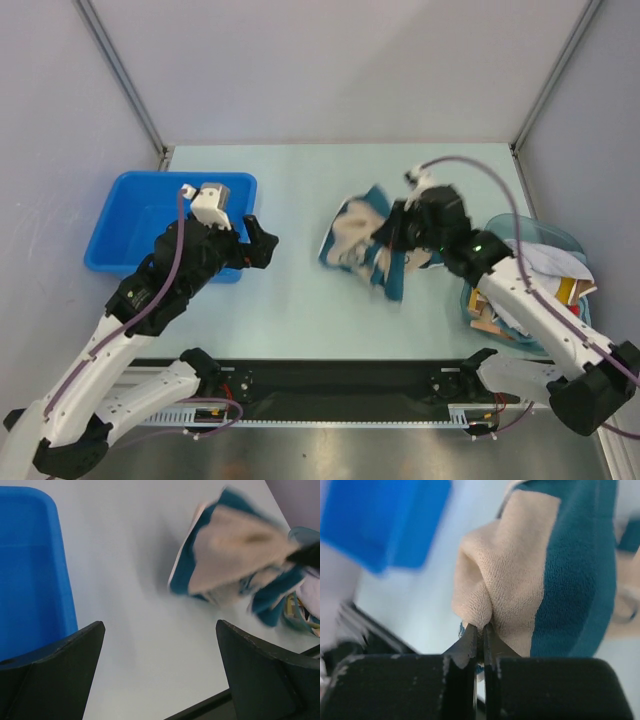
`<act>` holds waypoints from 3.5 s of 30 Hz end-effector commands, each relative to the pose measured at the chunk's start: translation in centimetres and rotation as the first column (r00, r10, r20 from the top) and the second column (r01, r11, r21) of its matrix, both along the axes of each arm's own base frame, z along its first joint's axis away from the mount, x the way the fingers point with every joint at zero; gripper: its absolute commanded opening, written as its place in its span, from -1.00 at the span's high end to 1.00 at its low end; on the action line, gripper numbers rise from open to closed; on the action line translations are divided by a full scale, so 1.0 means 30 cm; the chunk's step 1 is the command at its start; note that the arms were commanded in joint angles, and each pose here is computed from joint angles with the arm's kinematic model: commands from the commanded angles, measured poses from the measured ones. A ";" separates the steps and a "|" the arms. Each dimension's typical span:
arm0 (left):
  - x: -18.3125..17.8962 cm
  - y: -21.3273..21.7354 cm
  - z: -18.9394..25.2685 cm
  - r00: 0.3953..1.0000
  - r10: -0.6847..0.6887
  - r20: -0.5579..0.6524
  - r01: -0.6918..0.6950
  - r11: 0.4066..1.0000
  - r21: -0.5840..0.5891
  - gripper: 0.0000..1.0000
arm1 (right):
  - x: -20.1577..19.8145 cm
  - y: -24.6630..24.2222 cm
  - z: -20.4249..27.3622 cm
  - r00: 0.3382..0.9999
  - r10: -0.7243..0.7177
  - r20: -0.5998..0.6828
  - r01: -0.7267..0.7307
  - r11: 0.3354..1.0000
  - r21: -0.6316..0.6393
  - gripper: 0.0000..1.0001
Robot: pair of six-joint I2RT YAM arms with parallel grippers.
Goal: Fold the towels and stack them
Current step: Move the towel to the center of the board, then flatten out the crumpled towel
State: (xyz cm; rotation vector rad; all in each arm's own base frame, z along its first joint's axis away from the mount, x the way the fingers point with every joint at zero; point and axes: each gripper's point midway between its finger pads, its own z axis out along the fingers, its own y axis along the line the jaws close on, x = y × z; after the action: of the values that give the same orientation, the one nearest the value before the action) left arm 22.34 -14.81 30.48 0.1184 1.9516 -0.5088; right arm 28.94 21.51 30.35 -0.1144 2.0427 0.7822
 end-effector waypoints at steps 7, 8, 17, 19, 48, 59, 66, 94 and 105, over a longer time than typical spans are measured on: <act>0.006 0.014 -0.030 0.999 0.010 -0.031 -0.010 1.000 -0.002 -0.99 | -0.257 -0.038 -0.465 0.956 -0.009 -0.294 -0.061 0.972 -0.226 0.00; 0.016 -0.003 -0.046 0.999 -0.005 -0.045 0.005 1.000 0.002 -0.98 | -0.249 -0.066 -0.437 0.961 -0.041 -0.272 -0.026 0.971 -0.238 -0.11; 0.095 -0.194 -0.138 0.969 -0.221 -0.108 0.224 0.974 0.023 -0.89 | -0.122 -0.196 -0.492 0.896 -0.308 -0.320 0.225 0.936 -0.272 -0.12; 0.154 -0.226 -0.213 0.963 -0.208 -0.172 0.221 0.973 0.063 -0.85 | -0.132 -0.187 -0.568 0.886 -0.292 -0.359 0.193 0.938 -0.287 -0.06; 0.593 -0.606 -0.807 0.751 -0.513 -0.416 0.554 0.832 -0.027 -0.28 | 0.090 -0.020 -0.780 0.975 0.104 -0.196 -0.154 0.953 -0.260 1.00; 0.546 -0.607 -0.940 0.666 -0.563 -0.490 0.597 0.796 -0.103 -0.36 | 0.094 -0.042 -0.789 0.974 0.108 -0.202 -0.152 0.963 -0.222 1.00; 0.516 -0.624 -0.942 0.633 -0.603 -0.485 0.616 0.772 -0.155 -0.25 | 0.093 -0.044 -0.790 0.972 0.105 -0.211 -0.151 0.965 -0.213 1.00; 0.558 -0.249 -0.657 0.884 -0.061 -0.463 0.132 0.984 0.122 0.99 | -0.087 -0.219 -0.608 0.818 -0.310 -0.485 0.210 0.945 -0.250 -0.18; 0.479 -0.175 -0.614 0.884 0.005 -0.467 0.079 0.984 0.161 0.99 | -0.127 -0.318 -0.719 0.737 -0.491 -0.465 0.390 0.871 -0.301 -0.05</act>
State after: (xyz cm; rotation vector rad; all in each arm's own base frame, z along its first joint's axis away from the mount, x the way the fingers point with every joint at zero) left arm 36.94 -20.78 10.73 0.1894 2.4912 -0.4455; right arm 22.72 13.08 7.61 0.5084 2.6273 0.4073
